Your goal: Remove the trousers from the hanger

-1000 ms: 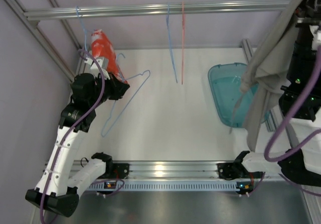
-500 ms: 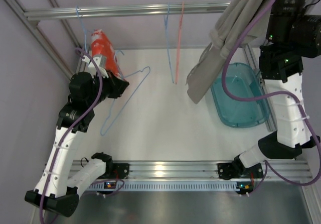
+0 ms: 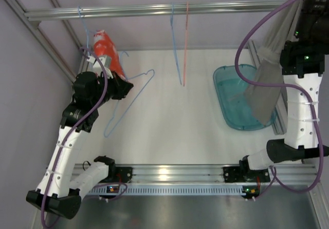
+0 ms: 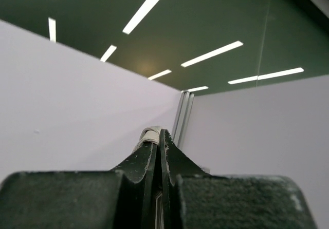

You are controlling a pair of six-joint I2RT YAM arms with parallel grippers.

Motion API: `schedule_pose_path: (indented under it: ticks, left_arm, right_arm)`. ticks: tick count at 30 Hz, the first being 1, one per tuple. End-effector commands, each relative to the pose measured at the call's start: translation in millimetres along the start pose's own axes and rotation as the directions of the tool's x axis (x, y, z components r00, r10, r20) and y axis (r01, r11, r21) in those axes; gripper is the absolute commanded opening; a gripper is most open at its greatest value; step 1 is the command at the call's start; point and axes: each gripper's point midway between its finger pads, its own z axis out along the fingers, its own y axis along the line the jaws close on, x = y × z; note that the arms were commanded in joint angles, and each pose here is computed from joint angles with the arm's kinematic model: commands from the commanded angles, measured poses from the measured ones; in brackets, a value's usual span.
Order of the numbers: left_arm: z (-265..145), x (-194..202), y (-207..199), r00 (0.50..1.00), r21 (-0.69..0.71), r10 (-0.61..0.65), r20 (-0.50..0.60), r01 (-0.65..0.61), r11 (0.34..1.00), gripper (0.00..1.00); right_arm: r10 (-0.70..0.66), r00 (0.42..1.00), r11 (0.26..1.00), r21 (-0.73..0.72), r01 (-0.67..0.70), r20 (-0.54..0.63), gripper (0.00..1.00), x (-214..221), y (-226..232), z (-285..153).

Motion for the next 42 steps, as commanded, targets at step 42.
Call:
schedule_pose_path:
  ticks: [42]
  left_arm:
    - [-5.7, -23.3, -16.1, 0.997, 0.06, 0.031, 0.073, -0.036, 0.998, 0.0]
  right_arm:
    - [0.077, 0.974, 0.992, -0.084, -0.097, -0.214, 0.0, 116.3, 40.9, -125.9]
